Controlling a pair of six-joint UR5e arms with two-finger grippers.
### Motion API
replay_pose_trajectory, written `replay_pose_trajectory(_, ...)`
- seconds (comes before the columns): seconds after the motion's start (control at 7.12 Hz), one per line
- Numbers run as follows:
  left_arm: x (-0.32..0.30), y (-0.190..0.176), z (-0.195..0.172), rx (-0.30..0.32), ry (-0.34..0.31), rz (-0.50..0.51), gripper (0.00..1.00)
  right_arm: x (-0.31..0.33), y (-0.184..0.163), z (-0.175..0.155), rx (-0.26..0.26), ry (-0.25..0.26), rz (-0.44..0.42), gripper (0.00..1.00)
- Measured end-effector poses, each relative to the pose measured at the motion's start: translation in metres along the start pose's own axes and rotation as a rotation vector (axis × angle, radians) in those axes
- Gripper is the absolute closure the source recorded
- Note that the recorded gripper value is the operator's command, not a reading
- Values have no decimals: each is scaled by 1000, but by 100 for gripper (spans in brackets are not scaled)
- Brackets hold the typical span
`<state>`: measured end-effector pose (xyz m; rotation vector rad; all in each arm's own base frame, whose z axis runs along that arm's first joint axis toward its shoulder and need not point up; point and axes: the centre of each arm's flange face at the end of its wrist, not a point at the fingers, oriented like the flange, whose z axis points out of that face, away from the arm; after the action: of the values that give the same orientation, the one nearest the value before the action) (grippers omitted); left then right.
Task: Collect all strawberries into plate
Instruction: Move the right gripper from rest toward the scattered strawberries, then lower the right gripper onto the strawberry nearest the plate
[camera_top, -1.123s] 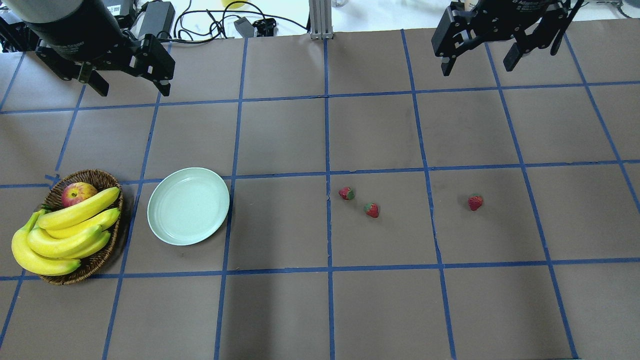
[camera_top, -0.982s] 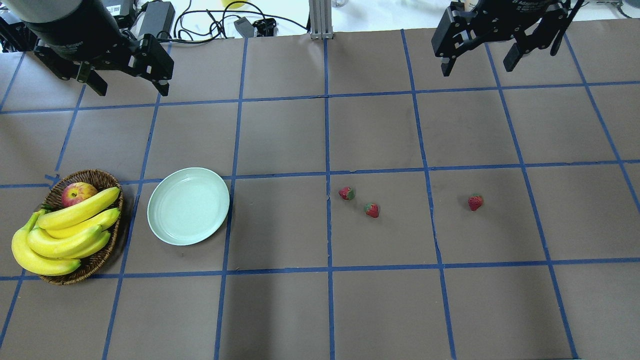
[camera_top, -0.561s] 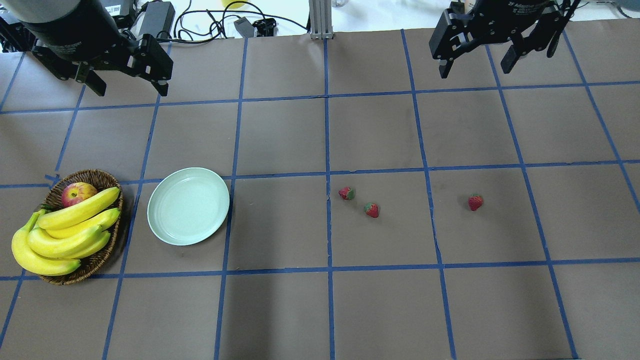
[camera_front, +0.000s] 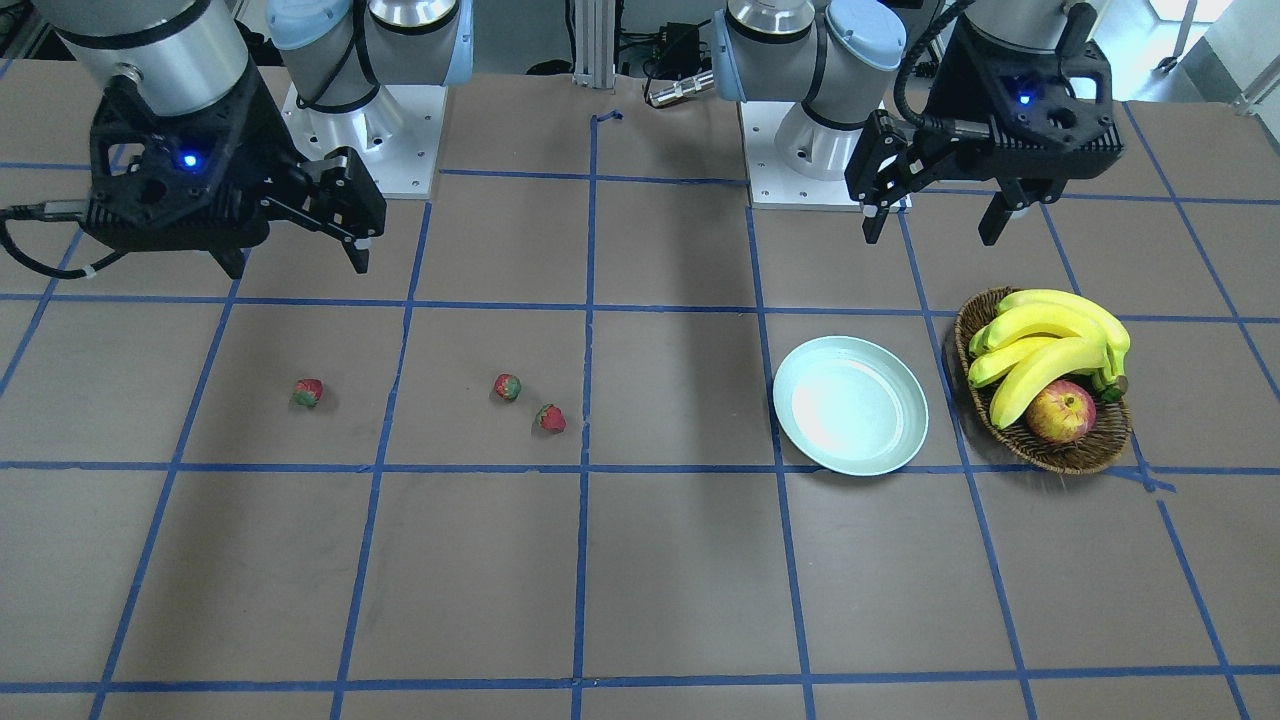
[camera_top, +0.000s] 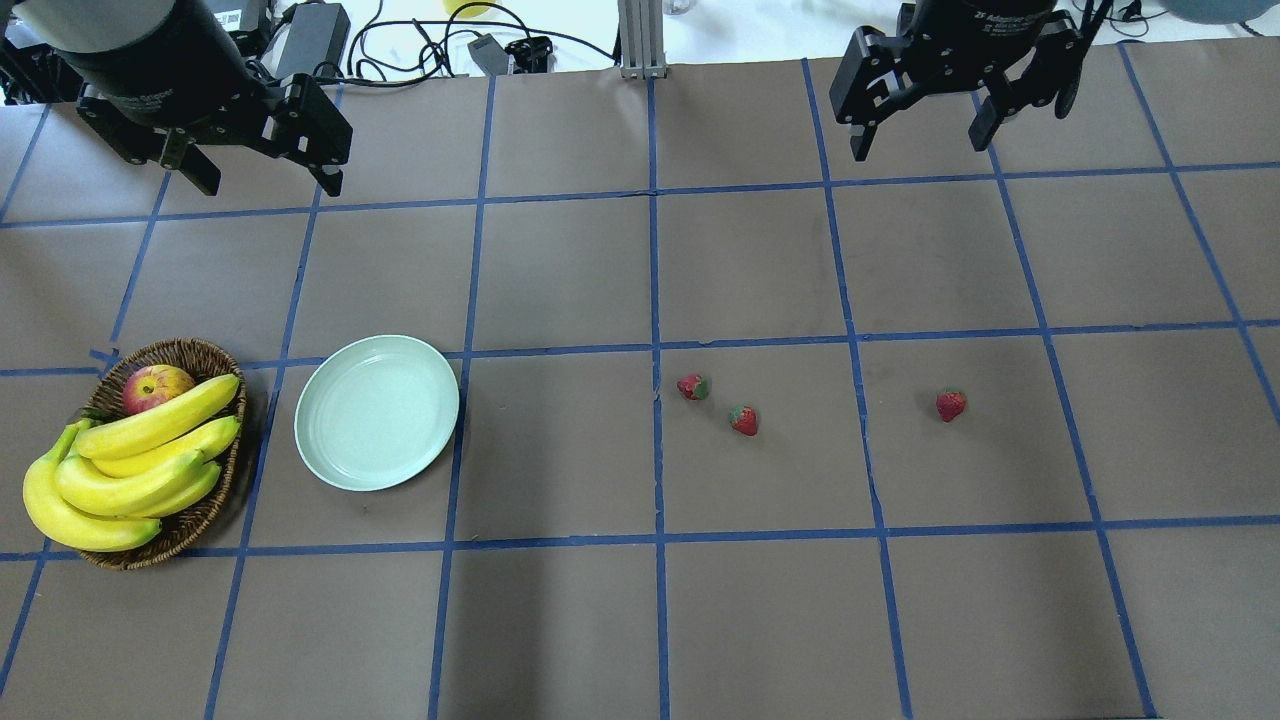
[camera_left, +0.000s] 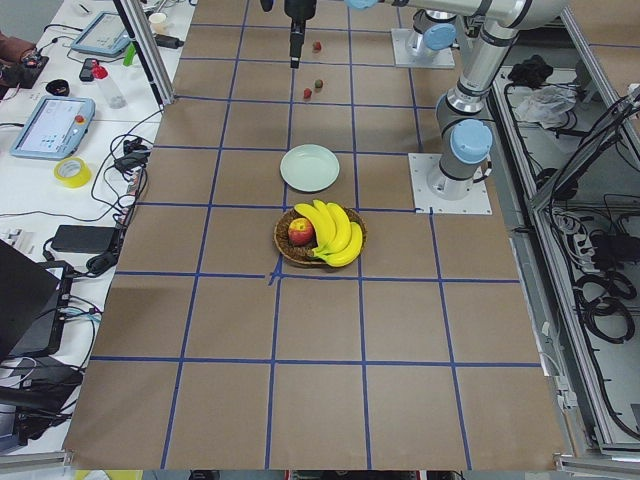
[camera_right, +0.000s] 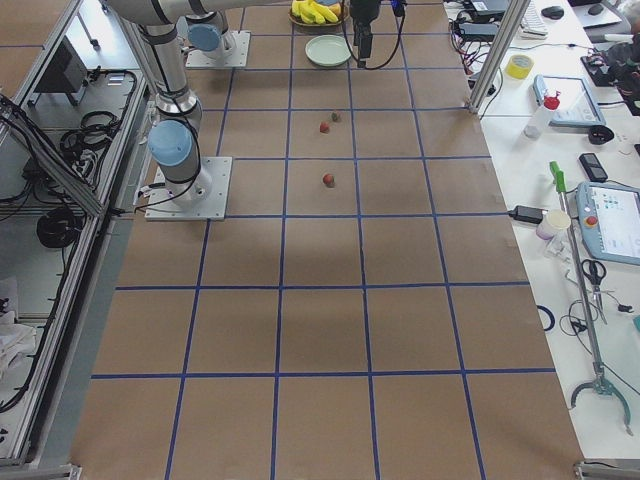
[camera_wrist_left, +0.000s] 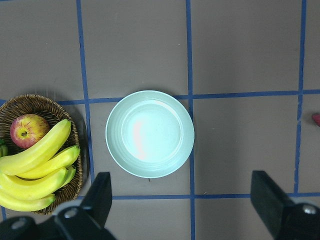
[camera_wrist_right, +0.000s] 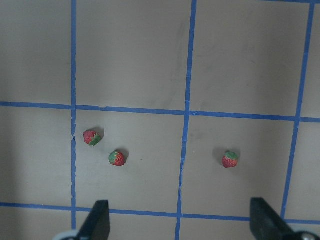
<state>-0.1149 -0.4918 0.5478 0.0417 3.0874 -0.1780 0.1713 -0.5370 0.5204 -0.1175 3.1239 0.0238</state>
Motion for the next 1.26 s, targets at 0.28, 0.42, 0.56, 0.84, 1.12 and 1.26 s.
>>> replay_pose_trajectory(0.28,1,1,0,0,2,2,0,-59,-23,69,-55,7,-5,0)
replay_pose_trajectory(0.42,1,1,1,-2,1,3,0,-88,-29,114,-46,11,-8,1)
replay_pose_trajectory(0.56,1,2,3,-6,1,3,0,-111,-26,163,-33,10,-14,4)
replay_pose_trajectory(0.84,1,2,5,-10,3,3,0,-143,1,259,-28,10,-15,11)
replay_pose_trajectory(1.12,1,3,5,-10,3,2,0,-148,11,310,-20,9,-14,23)
replay_pose_trajectory(1.26,1,3,5,-9,3,2,0,-148,14,323,-24,10,-13,34)
